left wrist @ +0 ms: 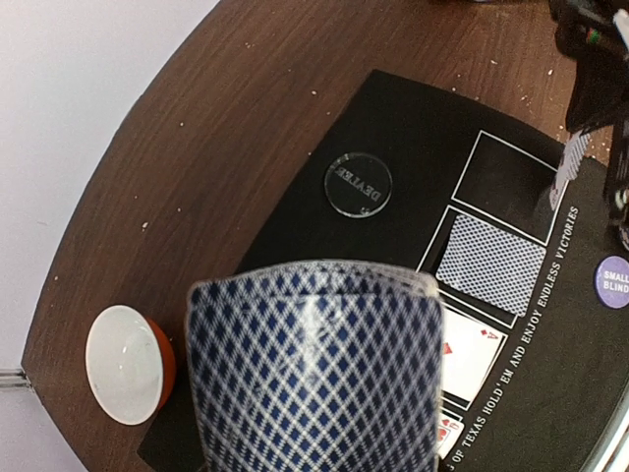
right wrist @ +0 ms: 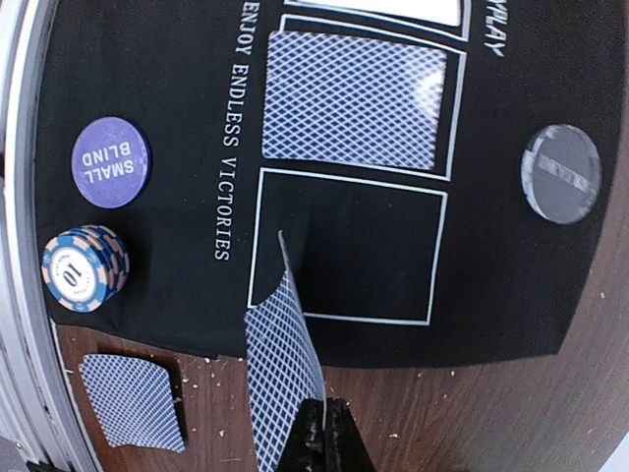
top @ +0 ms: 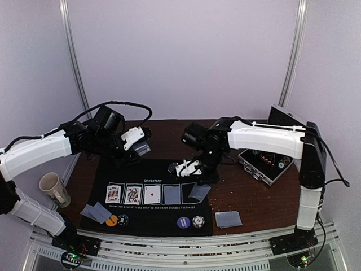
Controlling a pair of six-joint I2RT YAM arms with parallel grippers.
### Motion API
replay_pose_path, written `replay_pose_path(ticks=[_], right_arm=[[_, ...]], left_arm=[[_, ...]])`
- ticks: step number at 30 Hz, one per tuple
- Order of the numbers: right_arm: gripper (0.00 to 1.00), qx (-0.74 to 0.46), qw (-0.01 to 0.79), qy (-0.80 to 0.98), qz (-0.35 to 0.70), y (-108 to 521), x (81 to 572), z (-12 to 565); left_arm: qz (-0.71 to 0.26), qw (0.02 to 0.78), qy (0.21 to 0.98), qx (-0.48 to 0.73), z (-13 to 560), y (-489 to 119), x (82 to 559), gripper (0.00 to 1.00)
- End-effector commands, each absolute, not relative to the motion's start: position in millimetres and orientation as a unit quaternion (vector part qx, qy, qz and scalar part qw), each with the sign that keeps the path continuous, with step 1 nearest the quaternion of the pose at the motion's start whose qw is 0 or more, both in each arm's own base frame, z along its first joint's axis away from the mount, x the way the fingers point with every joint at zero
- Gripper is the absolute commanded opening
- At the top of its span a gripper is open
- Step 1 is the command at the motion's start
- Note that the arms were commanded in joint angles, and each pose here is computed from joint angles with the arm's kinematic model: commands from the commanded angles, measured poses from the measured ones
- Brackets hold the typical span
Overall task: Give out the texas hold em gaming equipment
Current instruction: Place the poker card in the community card area.
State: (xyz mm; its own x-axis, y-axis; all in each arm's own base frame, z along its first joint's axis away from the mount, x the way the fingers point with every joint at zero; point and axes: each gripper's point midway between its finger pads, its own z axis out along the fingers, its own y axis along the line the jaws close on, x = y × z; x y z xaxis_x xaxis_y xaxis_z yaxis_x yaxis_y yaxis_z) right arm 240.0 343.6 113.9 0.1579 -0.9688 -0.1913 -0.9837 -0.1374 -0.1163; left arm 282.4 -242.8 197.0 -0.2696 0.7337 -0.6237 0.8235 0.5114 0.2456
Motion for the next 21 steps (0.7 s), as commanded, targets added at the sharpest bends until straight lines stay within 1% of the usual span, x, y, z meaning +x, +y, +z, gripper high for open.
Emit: replay_pose_path(ticks=[1,3,10,15,21], right_arm=[[0.0,-0.809,0.026,0.586,-0.029,332,236,98],[0.0,-0.822,0.026,0.567,-0.045,340,242,89],[0.0,-0.851,0.072,0.509,-0.112,366,268,65],[0.0,-0.871,0.087,0.467,-0.122,377,268,55],[0.0,-0.869,0.086,0.476,-0.104,382,264,48]], left_arm=[[-0.059,0.379,0.798,0.464,208,-240,297,0.35],[-0.059,0.38,0.799,0.463,209,-239,297,0.35],[-0.057,0.382,0.801,0.458,210,-236,299,0.35],[-0.057,0.383,0.801,0.457,209,-235,299,0.35],[-0.058,0.382,0.801,0.458,208,-235,299,0.35]])
